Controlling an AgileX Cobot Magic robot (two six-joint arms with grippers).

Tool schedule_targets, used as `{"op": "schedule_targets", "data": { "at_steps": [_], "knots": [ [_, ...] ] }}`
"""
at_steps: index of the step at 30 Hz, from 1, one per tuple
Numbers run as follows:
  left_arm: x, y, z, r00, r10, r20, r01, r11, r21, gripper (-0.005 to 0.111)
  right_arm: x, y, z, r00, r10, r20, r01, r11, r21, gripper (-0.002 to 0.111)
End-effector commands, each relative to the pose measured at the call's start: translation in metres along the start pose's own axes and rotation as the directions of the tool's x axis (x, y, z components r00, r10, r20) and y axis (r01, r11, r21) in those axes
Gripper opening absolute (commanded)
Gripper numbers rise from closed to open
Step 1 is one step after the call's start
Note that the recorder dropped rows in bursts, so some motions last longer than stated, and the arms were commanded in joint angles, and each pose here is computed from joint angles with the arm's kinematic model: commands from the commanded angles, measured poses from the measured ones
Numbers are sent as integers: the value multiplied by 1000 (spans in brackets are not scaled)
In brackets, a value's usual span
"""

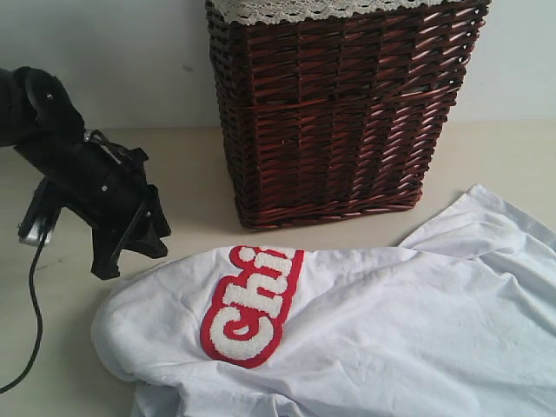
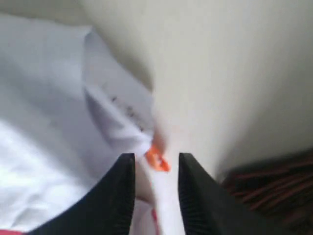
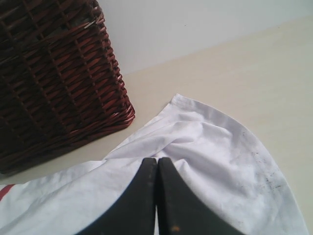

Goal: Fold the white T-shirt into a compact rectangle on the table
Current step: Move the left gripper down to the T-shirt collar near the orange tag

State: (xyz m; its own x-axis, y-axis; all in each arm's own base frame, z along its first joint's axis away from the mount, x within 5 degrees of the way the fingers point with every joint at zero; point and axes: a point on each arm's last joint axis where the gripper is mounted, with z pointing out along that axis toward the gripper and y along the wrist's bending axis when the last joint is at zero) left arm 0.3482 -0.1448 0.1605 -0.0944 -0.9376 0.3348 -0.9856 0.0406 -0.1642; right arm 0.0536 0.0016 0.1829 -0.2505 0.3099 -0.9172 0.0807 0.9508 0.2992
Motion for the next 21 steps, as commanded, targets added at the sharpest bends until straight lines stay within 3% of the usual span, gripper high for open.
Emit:
{"op": "schedule_targets", "data": {
  "at_steps": [1,8,12,14,17,21],
  "knots": [
    [15,10,-17,994,92,63,-87,993,-77,32,1,-1,0,1000,-2,7,2,1000,2,0],
    [10,8,0,982,105,155,-95,993,-76,34,1,-1,0,1000,-2,7,2,1000,2,0],
    [7,-1,17,982,110,153,-112,994,3,55,1,0,0,1000,1,7,-1,1000,1,0],
    [8,-3,18,983,110,149,-115,993,25,61,1,0,0,1000,1,7,-1,1000,1,0],
    [6,-2,23,983,104,153,-106,994,3,60,1,0,0,1000,1,7,-1,1000,1,0],
    [1,9,32,982,92,164,-72,989,-127,51,1,0,0,1000,1,7,-1,1000,1,0]
  ]
}}
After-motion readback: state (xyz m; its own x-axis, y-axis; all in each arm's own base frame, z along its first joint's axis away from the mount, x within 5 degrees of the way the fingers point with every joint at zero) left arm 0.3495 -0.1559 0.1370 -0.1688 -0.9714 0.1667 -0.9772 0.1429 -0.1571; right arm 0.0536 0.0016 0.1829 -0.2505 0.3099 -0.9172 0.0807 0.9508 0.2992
